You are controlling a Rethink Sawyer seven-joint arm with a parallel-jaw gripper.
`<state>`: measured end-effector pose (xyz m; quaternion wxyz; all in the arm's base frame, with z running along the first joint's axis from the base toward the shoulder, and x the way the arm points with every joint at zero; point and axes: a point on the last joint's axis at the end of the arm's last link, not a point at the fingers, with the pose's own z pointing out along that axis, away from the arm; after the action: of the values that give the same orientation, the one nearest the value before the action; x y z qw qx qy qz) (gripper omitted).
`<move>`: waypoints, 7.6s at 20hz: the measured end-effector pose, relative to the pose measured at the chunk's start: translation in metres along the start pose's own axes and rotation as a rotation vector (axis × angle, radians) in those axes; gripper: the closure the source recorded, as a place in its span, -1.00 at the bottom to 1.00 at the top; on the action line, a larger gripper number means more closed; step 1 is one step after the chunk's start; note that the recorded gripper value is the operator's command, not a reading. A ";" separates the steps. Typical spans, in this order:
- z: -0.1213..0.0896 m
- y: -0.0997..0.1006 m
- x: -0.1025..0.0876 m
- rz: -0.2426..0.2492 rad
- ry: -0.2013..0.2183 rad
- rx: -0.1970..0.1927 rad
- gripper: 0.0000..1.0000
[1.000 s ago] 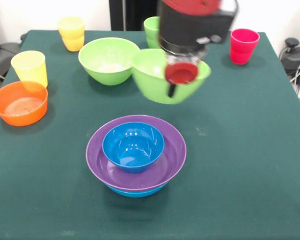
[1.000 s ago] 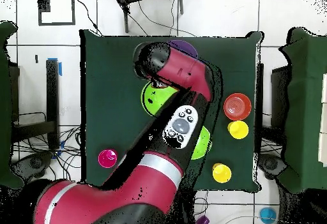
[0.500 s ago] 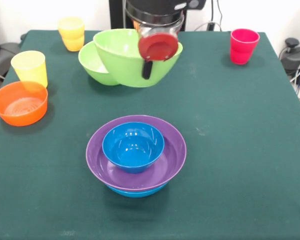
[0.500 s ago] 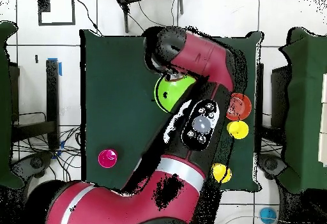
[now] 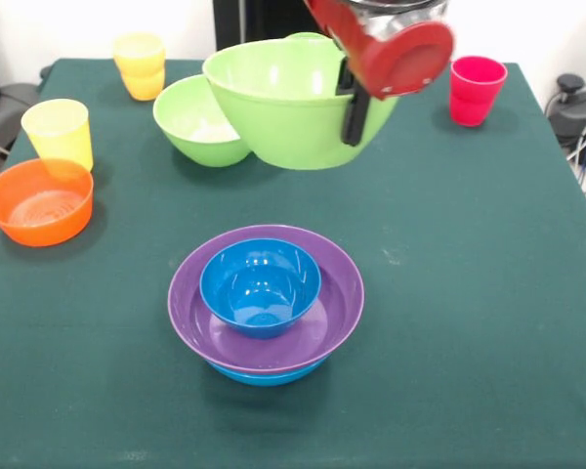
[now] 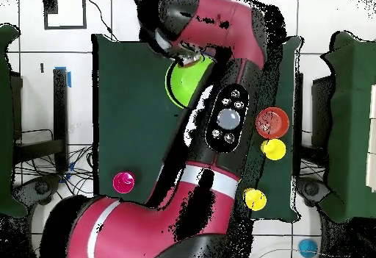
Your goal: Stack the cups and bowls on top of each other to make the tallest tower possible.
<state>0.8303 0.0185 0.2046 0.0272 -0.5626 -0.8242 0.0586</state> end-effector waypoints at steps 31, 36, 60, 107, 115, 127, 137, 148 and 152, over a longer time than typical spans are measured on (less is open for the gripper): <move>-0.016 0.026 -0.055 -0.484 -0.044 -0.007 1.00; -0.029 0.038 -0.026 -0.563 -0.061 -0.018 1.00; -0.028 0.063 0.014 -0.702 -0.111 -0.020 1.00; 0.056 0.043 -0.032 -0.828 -0.106 0.056 1.00; 0.055 0.038 -0.039 -0.809 -0.121 0.046 1.00; 0.054 0.021 -0.046 -0.788 -0.112 0.080 1.00; 0.053 0.018 -0.037 -0.794 -0.106 0.091 1.00; 0.057 0.033 -0.003 -0.841 -0.122 0.082 1.00; 0.059 0.037 0.003 -0.851 -0.133 0.074 1.00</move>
<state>0.8567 0.0307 0.1419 0.0160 -0.1664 -0.9800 0.1078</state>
